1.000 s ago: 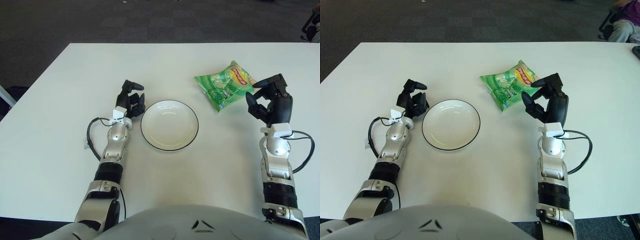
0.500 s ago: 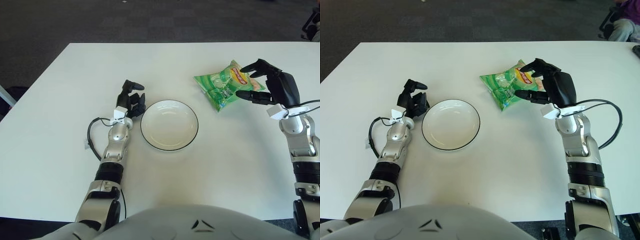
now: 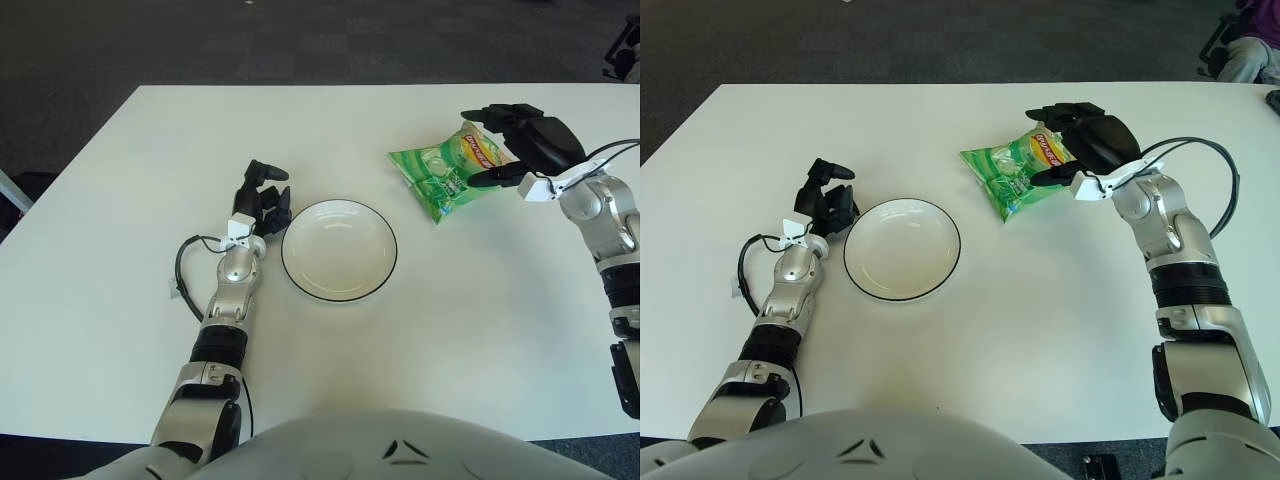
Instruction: Put the snack into the plate.
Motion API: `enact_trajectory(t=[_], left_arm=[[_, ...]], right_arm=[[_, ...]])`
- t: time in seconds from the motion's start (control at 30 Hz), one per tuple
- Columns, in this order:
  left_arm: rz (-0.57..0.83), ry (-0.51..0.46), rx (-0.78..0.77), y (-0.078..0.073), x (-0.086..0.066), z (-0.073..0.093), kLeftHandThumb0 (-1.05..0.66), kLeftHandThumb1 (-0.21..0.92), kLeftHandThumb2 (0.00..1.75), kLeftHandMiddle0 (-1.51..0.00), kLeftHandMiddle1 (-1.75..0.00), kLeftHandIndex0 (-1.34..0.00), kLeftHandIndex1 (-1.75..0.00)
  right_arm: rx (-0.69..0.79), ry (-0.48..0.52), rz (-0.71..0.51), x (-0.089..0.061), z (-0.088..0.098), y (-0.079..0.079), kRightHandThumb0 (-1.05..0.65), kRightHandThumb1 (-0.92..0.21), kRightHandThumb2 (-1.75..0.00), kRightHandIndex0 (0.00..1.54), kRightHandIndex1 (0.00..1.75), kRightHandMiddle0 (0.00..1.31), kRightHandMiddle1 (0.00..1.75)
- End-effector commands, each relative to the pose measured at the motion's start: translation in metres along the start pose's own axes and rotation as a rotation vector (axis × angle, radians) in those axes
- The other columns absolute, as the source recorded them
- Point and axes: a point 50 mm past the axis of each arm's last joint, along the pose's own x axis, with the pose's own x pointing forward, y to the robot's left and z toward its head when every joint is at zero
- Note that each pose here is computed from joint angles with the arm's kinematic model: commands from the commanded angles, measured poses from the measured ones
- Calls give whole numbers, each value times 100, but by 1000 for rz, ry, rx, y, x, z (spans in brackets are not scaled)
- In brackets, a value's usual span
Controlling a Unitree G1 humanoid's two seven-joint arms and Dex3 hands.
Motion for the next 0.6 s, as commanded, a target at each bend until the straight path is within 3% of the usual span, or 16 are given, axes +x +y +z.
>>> enact_trajectory(t=[0.0, 0.57], left_arm=[[8, 15, 15, 2, -3, -3, -38, 71, 80, -94, -175, -33, -175], [8, 14, 13, 1, -5, -2, -38, 71, 81, -94, -175, -33, -175]], right_arm=[[-5, -17, 79, 9, 2, -16, -87, -92, -14, 1, 0, 8, 5], [42, -41, 252, 33, 8, -30, -92, -92, -13, 0, 0, 5, 2]])
